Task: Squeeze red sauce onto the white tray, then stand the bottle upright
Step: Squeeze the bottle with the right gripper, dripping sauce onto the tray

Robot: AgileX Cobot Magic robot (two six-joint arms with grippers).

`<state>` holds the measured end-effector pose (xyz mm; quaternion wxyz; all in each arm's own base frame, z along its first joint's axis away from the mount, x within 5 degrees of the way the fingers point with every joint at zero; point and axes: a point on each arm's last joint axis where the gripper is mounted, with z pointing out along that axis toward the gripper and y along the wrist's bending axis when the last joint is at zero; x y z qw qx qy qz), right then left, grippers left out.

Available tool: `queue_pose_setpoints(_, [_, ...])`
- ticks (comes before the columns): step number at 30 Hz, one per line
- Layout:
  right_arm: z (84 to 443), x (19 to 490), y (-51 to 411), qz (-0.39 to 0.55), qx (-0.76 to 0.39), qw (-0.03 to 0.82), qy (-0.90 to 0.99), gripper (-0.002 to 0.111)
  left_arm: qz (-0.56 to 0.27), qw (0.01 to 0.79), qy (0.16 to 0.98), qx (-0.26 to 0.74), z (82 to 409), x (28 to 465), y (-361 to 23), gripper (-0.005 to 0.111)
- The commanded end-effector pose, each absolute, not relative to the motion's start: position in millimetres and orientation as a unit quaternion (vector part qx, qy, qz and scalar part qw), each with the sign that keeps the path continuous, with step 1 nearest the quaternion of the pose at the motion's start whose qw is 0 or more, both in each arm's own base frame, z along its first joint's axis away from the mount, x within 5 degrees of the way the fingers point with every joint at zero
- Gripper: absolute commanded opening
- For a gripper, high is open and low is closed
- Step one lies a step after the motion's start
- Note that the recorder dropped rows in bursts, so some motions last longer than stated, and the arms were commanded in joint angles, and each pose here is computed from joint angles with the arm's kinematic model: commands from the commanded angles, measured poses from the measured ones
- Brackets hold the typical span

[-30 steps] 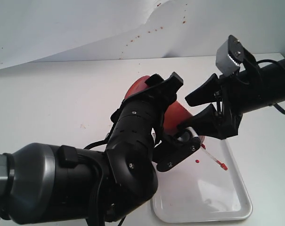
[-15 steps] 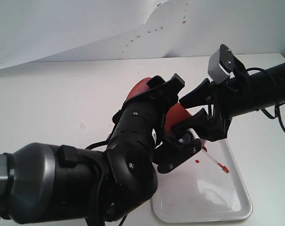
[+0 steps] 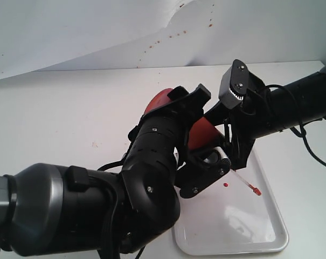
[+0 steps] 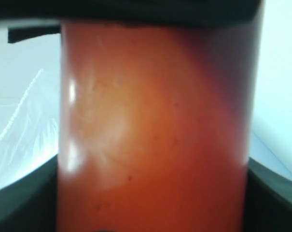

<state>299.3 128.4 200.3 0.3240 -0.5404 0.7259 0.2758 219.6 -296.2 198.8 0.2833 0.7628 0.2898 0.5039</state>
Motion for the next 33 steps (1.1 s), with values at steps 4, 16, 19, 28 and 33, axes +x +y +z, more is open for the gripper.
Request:
queue_pose_setpoints(4, [200.4, 300.0, 128.3, 0.270, -0.545, 0.326, 0.724, 0.049, 0.522, 0.297, 0.295, 0.743, 210.0, 221.7, -296.4, 0.000])
queue_pose_setpoints(16, [201.6, 296.3, 130.1, 0.289, -0.552, 0.320, 0.714, 0.000, 0.521, 0.297, 0.296, 0.743, 210.0, 221.7, -296.4, 0.000])
queue_pose_setpoints(19, [201.5, 296.7, 130.0, 0.286, -0.554, 0.322, 0.712, 0.000, 0.521, 0.297, 0.296, 0.743, 210.0, 221.7, -296.4, 0.000])
queue_pose_setpoints(28, [201.5, 296.7, 129.9, 0.286, -0.554, 0.322, 0.712, 0.030, 0.520, 0.298, 0.295, 0.744, 209.8, 221.6, -296.6, 0.000])
queue_pose_setpoints(33, [201.1, 297.8, 129.5, 0.281, -0.552, 0.323, 0.716, 0.076, 0.520, 0.298, 0.295, 0.744, 209.8, 221.6, -296.6, 0.000])
